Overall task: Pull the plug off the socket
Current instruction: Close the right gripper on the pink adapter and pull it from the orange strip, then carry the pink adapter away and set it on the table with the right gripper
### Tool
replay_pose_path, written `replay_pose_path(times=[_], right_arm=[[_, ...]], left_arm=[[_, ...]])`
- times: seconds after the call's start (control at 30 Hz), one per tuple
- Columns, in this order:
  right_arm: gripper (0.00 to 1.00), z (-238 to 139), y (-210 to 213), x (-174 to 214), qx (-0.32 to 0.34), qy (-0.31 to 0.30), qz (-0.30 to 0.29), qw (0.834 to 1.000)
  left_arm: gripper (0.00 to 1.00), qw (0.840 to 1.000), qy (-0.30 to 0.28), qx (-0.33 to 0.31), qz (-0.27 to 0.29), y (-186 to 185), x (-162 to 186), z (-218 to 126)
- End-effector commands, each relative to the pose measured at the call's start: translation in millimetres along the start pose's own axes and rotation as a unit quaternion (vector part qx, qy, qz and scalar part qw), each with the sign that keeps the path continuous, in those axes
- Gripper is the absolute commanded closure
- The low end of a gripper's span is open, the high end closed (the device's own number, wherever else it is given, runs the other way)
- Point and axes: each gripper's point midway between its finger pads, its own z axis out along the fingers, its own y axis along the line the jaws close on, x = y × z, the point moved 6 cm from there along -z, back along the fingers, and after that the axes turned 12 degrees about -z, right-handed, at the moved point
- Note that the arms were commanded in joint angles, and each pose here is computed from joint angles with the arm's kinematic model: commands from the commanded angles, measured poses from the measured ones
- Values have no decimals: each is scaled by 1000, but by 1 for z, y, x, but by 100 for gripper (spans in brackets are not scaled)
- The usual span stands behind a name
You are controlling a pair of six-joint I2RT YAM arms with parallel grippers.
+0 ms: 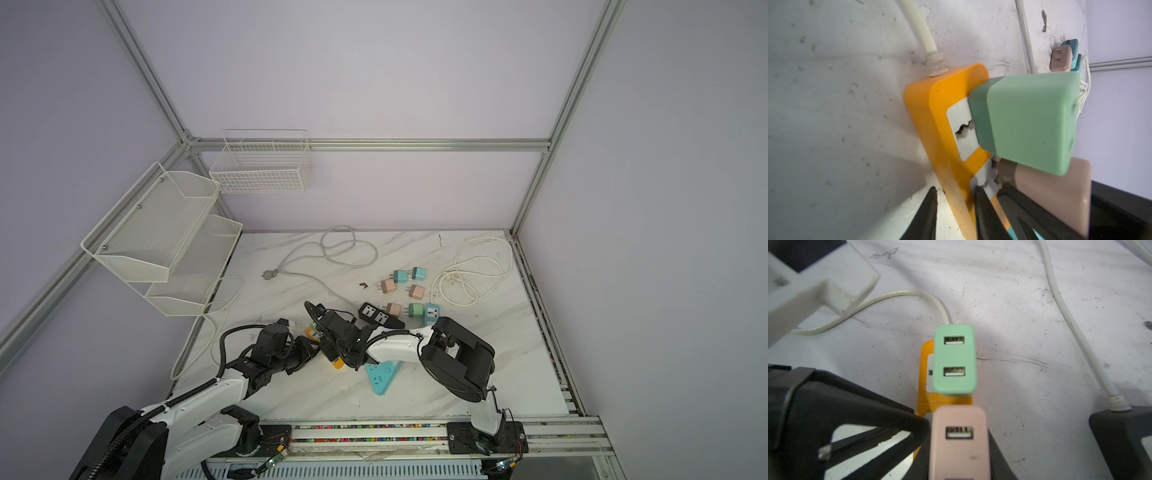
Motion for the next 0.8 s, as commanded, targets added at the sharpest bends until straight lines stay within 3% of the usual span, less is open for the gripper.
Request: replay_pose_path(times=[0.0, 0.23, 0.53, 0.77], right_arm=[[86, -12, 4, -11, 14, -20, -12, 1000], [86, -40, -17, -23, 46, -58, 25, 997], [86, -64, -48, -31, -6, -95, 101, 990], [86, -71, -68, -30, -53, -135, 207, 967]], left_arm=[[70, 995, 11, -94, -23, 43, 11, 1], [70, 996, 15, -88, -22, 38, 11, 1], [65, 999, 10, -37, 8, 1, 3, -11], [60, 1000, -5, -2, 26, -21, -2, -23]])
